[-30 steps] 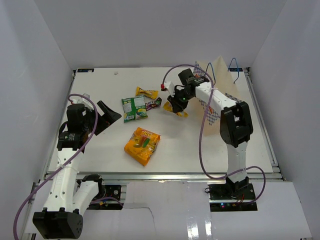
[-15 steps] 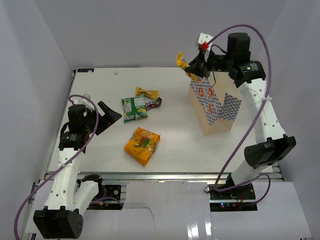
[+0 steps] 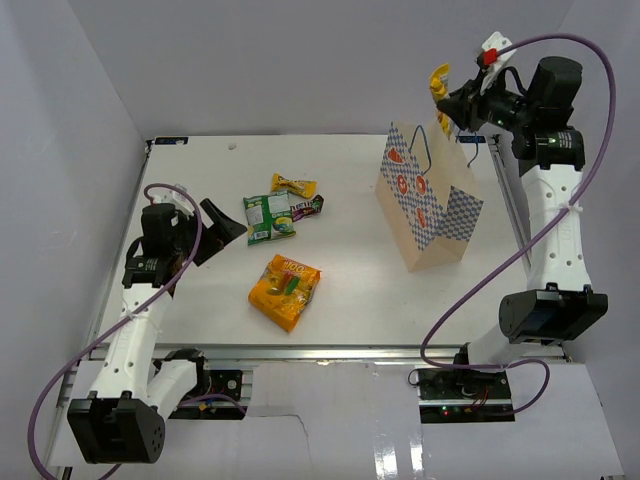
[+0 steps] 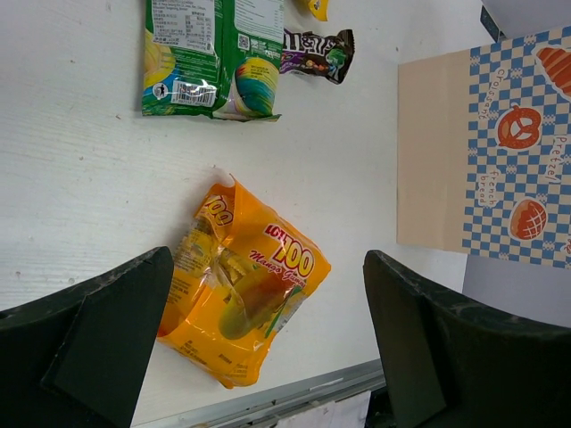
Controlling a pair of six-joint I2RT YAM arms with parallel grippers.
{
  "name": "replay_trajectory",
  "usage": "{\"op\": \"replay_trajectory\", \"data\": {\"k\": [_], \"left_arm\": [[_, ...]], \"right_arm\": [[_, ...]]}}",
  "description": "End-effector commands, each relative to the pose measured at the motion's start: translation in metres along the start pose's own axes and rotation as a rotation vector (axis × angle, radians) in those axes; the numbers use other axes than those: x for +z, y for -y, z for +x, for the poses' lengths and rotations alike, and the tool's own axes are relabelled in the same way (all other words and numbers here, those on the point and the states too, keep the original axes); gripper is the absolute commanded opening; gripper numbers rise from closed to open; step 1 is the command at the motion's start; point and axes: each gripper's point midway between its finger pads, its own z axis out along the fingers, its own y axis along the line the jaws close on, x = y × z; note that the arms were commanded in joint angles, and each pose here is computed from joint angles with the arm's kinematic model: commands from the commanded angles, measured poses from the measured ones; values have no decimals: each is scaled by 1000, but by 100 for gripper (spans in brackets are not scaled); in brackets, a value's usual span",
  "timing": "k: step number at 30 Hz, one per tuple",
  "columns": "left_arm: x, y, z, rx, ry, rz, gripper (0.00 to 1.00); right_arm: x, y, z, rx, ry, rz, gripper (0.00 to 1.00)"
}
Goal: Place the snacks into the paper bag
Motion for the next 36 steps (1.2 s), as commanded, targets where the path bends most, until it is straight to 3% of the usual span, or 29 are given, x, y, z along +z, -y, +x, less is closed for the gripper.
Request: {"op": "replay_trajectory", "data": {"k": [1, 8, 12, 17, 22, 25, 31, 36], "left_arm": [[-2, 8, -10, 37, 28, 25, 98], [3, 1, -18, 27, 51, -25, 98], [9, -6, -27, 16, 58, -81, 98], [16, -27, -42, -14, 72, -236, 98], [19, -67, -88, -71, 179, -451, 98], [28, -97, -108, -115, 185, -545, 97], [56, -160, -130, -67, 159, -764, 95], [101, -185, -126, -25, 53, -734, 82]], "right_arm": [[2, 6, 27, 44, -53, 44, 32], [1, -4, 57, 50, -114, 19, 47], [-2, 1, 46, 30, -103, 44, 52], [-9, 5, 1, -25, -25, 57, 55], [3, -70, -42, -180, 84, -237, 63], [19, -123, -20, -254, 12, -378, 65], [37, -229, 58, -144, -167, -683, 71], [51, -254, 95, -74, -228, -742, 72]]}}
